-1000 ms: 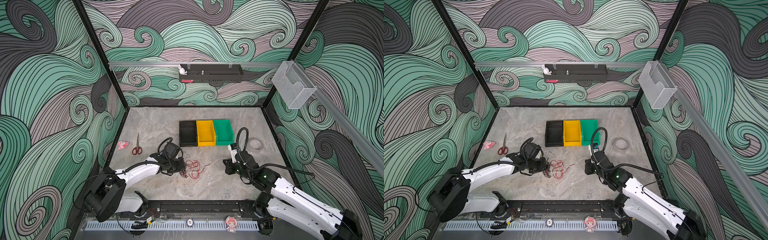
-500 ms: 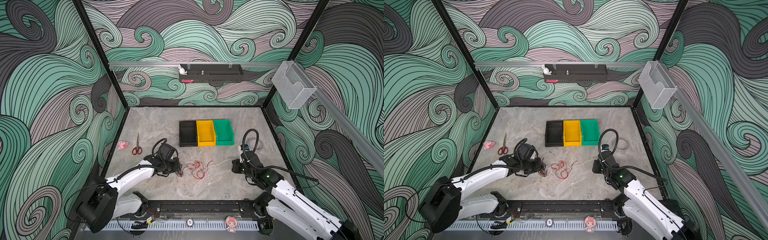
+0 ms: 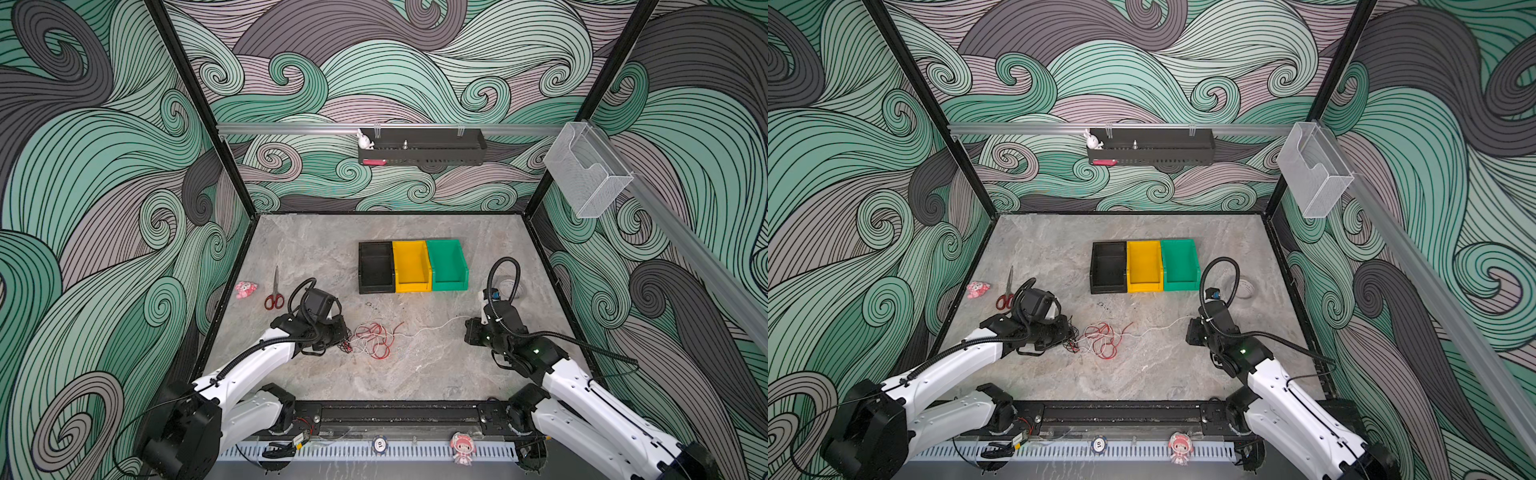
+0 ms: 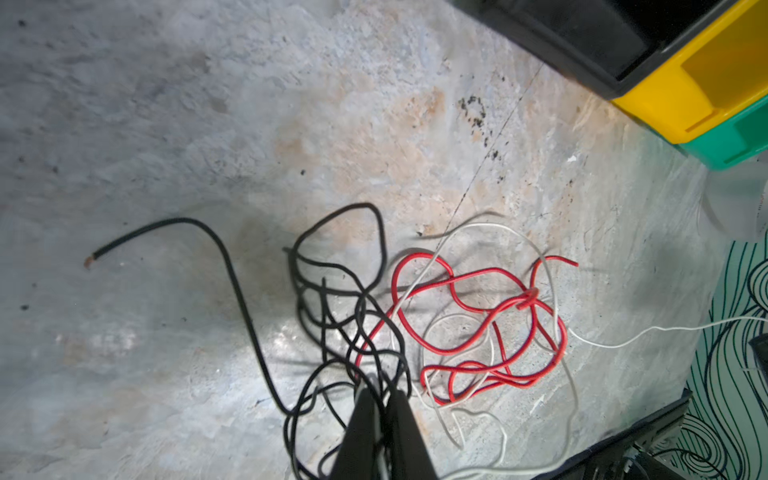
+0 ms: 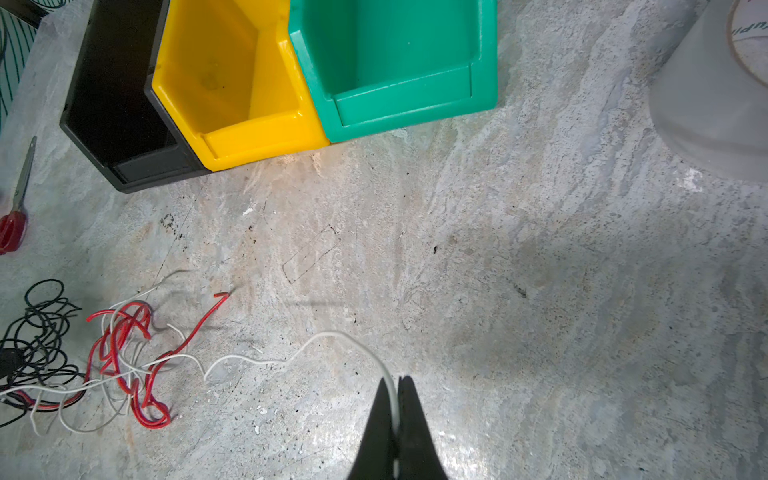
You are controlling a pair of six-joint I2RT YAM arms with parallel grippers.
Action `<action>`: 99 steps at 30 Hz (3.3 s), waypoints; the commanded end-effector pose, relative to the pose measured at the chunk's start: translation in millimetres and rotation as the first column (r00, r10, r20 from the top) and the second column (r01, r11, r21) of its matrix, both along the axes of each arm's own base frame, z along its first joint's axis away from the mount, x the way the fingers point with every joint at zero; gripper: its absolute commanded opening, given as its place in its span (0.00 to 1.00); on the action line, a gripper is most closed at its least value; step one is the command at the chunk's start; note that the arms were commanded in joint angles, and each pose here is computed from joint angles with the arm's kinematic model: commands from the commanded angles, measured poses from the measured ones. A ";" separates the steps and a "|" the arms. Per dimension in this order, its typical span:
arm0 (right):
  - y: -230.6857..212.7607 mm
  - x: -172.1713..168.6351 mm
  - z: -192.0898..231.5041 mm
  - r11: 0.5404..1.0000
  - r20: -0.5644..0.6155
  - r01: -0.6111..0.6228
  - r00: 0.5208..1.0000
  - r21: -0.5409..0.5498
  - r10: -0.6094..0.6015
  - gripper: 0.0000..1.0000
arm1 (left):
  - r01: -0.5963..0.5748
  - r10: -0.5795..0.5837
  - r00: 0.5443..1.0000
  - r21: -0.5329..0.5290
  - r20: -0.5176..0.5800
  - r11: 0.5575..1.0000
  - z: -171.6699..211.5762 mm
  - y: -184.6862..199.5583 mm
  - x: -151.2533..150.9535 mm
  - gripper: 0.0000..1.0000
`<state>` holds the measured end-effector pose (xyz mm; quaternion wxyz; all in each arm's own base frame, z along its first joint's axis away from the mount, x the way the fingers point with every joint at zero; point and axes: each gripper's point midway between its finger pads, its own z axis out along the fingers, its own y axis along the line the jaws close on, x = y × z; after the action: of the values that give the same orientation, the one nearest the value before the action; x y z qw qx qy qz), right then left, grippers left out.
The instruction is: Untangle the cables
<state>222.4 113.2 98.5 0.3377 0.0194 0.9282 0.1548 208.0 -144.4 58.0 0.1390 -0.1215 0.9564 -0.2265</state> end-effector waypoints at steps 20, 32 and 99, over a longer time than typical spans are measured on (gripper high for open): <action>62.9 -6.8 69.7 0.914 0.123 -0.242 0.969 0.327 0.212 0.00 | 0.197 -0.165 0.961 -0.130 0.220 0.972 77.8 -31.4 11.6 0.51; 70.4 -12.7 124.5 0.867 0.228 -0.311 0.945 0.390 0.236 0.00 | 0.376 -0.367 0.911 -0.010 0.190 0.927 48.2 -63.1 14.5 0.49; 62.4 -11.2 103.4 0.906 0.158 -0.268 0.961 0.329 0.226 0.00 | 0.468 -0.465 0.858 0.042 0.219 0.883 65.7 -90.3 13.3 0.40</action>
<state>211.6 163.3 178.6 0.3418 -0.0363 0.8859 0.3114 214.1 -210.1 89.7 0.1439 0.0955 0.9566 -0.2348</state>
